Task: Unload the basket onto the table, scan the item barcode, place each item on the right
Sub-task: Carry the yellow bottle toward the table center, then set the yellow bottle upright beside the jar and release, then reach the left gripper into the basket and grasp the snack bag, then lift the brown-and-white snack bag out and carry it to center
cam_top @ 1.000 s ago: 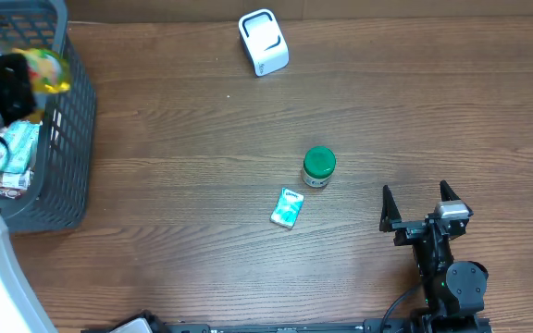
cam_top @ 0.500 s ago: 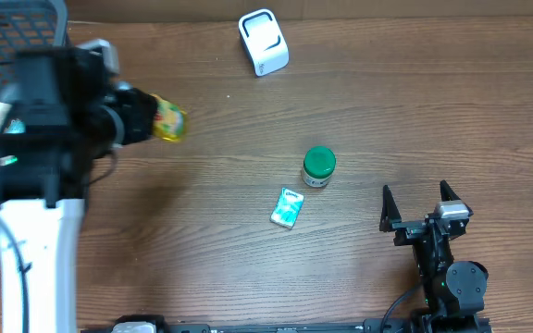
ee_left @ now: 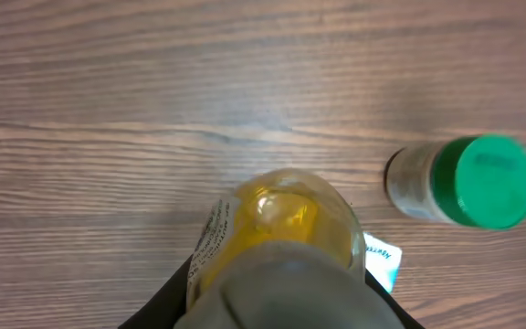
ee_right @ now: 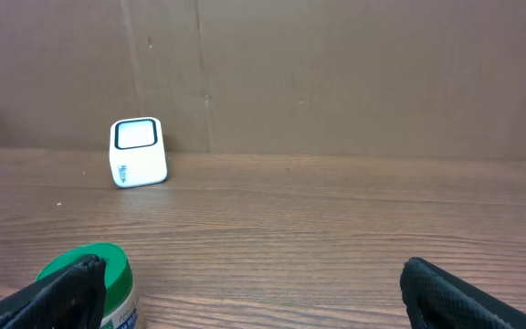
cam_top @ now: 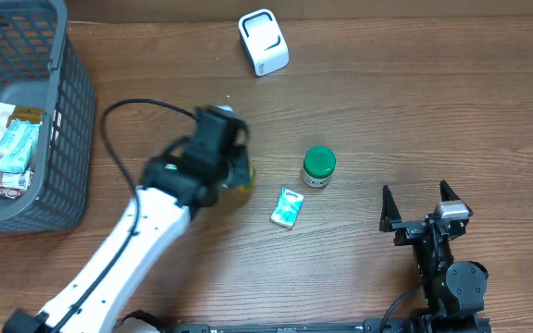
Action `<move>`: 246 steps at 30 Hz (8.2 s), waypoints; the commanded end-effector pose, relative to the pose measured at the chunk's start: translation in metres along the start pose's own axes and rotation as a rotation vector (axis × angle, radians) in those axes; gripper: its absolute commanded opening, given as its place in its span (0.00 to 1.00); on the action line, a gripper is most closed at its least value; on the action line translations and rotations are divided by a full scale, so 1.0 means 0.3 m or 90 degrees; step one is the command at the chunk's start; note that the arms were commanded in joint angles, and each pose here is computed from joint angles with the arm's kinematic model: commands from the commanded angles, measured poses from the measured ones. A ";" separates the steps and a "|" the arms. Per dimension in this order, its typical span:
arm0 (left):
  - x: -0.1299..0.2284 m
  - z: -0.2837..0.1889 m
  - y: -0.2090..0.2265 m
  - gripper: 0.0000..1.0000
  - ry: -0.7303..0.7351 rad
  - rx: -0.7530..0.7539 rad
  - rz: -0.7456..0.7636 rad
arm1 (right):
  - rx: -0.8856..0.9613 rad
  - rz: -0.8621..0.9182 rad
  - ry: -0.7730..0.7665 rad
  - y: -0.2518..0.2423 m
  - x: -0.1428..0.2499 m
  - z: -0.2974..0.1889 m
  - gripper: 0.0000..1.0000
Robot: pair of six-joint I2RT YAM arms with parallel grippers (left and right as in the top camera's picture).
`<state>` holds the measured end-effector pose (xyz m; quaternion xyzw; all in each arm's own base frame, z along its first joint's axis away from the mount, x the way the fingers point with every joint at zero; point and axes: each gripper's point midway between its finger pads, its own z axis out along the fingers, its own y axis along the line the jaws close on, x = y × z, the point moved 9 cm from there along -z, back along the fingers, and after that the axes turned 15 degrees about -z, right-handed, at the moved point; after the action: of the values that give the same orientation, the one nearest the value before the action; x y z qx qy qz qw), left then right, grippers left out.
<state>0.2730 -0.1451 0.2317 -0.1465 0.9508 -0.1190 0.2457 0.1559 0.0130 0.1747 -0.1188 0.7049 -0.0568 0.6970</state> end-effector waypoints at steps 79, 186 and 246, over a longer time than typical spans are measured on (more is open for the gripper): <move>-0.493 -0.451 0.263 0.83 -0.169 -0.236 0.121 | 0.004 -0.003 0.002 0.001 0.009 0.001 1.00; -0.802 -0.364 1.057 0.04 -0.317 -0.393 -0.274 | 0.004 -0.003 0.002 0.001 0.009 0.001 1.00; 0.002 0.297 0.240 0.18 0.154 -0.250 0.001 | 0.004 -0.003 0.002 0.001 0.009 0.001 1.00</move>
<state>0.3005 -0.0900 0.1464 -0.1694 0.9798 0.0279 0.1030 0.1559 0.0130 0.1747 -0.1186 0.7050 -0.0566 0.6969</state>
